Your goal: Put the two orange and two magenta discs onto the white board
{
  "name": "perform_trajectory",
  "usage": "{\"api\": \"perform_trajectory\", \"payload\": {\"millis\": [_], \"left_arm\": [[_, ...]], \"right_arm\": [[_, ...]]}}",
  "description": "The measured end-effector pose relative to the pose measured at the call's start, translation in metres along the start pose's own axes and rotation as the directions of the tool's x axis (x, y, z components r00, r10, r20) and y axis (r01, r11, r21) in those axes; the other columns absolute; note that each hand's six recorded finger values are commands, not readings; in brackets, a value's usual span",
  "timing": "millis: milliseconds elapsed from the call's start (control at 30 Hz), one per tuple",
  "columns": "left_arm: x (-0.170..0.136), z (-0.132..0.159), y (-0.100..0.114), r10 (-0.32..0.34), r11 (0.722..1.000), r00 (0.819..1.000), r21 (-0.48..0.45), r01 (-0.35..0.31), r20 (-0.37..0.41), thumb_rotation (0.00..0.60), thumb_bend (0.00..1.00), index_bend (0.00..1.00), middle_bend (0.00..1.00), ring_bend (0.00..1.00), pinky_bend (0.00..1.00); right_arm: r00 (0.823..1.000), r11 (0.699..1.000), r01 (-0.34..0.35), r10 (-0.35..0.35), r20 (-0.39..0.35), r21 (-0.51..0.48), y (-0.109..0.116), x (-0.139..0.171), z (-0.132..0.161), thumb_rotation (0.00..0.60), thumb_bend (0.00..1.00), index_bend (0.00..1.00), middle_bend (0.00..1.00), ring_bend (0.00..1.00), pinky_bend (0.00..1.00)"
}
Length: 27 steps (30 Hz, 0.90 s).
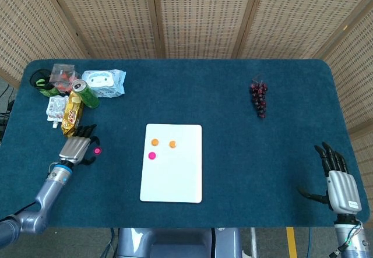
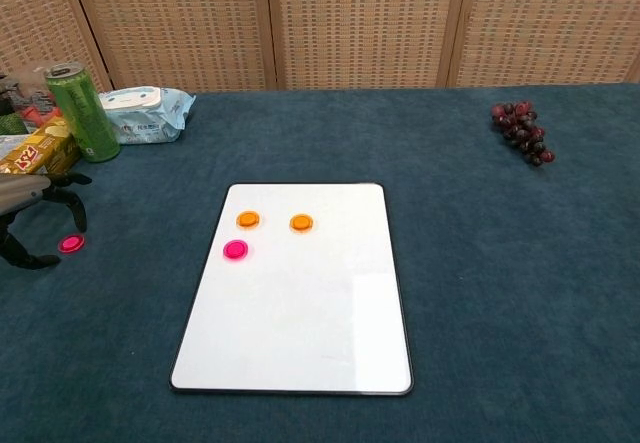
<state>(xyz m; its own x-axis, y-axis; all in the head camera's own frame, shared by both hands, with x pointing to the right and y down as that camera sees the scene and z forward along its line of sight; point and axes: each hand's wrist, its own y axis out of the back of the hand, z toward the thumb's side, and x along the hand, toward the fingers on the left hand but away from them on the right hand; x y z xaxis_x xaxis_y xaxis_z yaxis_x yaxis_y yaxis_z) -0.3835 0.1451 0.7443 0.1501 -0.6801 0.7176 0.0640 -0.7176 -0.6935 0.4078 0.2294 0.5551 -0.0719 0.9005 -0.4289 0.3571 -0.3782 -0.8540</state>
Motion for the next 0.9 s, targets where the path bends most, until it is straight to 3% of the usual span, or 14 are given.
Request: {"api": "perform_trajectory", "payload": {"millis": [200,267,633,900], "left_arm": [[0.001,0.003,-0.002,-0.002,1.000,1.000,-0.003,0.002,0.003,0.600,0.33,0.65,0.00,0.00,0.00],[0.001,0.003,-0.003,0.001,1.000,1.000,-0.003,-0.001,0.002,0.600,0.33,0.69,0.00,0.00,0.00],[0.001,0.008,0.006,0.030,0.999,1.000,-0.021,-0.030,0.008,0.600,0.33,0.69,0.00,0.00,0.00],[0.001,0.037,0.025,0.066,0.997,0.995,-0.041,-0.063,0.071,0.600,0.33,0.69,0.00,0.00,0.00]], "right_arm": [[1.000,1.000,-0.001,0.001,0.000,-0.001,0.000,0.000,0.000,0.600,0.13,0.00,0.00,0.00,0.00],[1.000,1.000,-0.001,0.001,0.001,-0.002,0.000,0.000,0.000,0.600,0.13,0.00,0.00,0.00,0.00],[1.000,1.000,-0.001,0.001,0.001,-0.004,0.000,0.000,0.000,0.600,0.13,0.00,0.00,0.00,0.00],[1.000,1.000,-0.004,0.004,0.002,-0.009,0.000,0.000,0.000,0.600,0.13,0.00,0.00,0.00,0.00]]}}
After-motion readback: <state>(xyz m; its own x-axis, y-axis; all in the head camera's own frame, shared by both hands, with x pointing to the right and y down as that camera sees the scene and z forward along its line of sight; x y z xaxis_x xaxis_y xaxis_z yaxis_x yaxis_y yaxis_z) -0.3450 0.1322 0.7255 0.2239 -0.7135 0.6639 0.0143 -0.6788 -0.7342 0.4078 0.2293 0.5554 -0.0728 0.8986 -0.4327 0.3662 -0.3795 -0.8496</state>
